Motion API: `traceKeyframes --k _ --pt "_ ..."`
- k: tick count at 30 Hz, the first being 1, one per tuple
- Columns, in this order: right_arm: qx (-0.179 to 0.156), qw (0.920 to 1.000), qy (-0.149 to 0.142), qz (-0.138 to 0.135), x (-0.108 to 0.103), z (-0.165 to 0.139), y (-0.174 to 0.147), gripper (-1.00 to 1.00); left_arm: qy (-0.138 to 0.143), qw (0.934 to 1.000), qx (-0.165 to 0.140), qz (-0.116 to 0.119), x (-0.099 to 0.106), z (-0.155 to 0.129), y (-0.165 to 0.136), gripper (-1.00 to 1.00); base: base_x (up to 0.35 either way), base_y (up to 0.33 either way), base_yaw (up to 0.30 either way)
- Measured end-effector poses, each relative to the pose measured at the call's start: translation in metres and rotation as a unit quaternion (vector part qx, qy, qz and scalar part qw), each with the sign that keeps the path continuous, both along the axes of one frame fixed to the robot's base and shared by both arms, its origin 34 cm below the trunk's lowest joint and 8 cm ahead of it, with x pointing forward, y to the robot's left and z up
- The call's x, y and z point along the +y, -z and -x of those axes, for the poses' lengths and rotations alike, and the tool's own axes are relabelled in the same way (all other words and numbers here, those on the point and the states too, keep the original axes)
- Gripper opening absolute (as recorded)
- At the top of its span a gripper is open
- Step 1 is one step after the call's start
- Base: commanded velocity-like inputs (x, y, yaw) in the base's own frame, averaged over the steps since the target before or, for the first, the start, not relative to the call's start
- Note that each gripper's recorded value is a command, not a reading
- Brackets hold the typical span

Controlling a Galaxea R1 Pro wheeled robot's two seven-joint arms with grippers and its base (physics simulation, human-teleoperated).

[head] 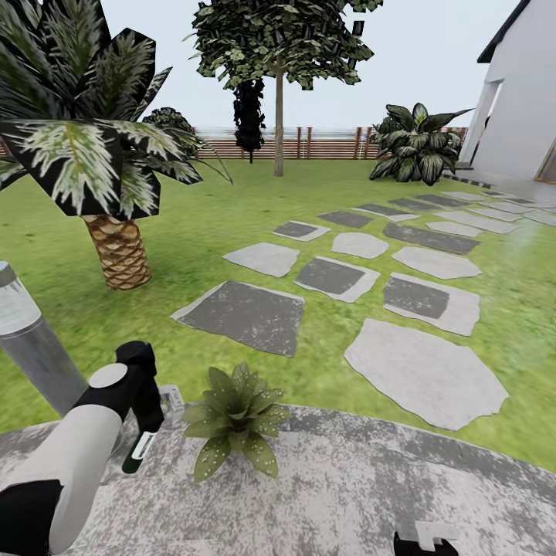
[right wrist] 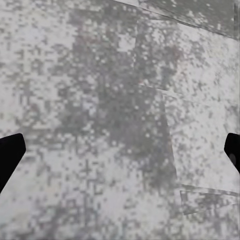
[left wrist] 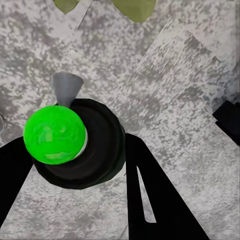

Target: Pick up the pesticide atomizer in the garden and spray insectifuge to fully cover both potted plants in the garden.

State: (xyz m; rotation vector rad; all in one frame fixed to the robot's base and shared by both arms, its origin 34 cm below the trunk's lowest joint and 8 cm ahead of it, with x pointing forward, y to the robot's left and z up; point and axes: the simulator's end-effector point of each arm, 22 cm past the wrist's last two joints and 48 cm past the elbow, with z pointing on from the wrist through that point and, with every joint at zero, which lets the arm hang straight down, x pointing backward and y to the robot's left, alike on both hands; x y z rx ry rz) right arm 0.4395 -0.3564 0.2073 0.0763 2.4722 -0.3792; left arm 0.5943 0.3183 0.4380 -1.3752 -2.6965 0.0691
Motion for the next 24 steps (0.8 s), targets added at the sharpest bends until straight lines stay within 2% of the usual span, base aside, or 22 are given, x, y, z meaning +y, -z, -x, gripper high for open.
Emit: traceKeyframes --k 2,5,8,10,14,17,24 --pt "0.0 1.0 -0.001 0.0 0.0 0.0 0.0 1.0 0.003 1.0 0.001 0.001 0.0 0.001 0.001 -1.0 0.0 0.0 0.0" --pt "0.0 1.0 -0.001 0.0 0.0 0.0 0.0 1.0 0.022 0.9997 0.006 0.003 0.004 0.005 0.004 -1.0 0.0 0.0 0.0" --pt "0.001 1.0 -0.001 0.0 0.0 0.0 0.0 1.0 0.032 0.9986 0.041 0.005 0.006 0.044 0.035 -1.0 0.0 0.0 0.0" --pt "0.001 1.0 0.0 0.0 0.0 0.0 0.0 1.0 0.03 0.9984 0.047 0.007 0.006 0.051 0.04 -1.0 0.0 0.0 0.0" --pt "-0.001 1.0 0.0 0.0 0.0 -0.001 0.0 1.0 0.025 0.9985 0.048 0.009 0.006 0.053 0.042 -1.0 0.0 0.0 -0.016" --pt "0.0 1.0 0.0 0.0 0.0 0.0 0.0 1.0 0.024 0.9986 0.047 0.008 0.006 0.052 0.041 -1.0 -0.011 0.022 -0.198" --pt "0.0 1.0 0.0 0.0 0.0 0.0 0.0 1.0 0.024 0.9988 0.043 0.006 0.003 0.047 0.037 -1.0 -0.007 0.265 -0.257"
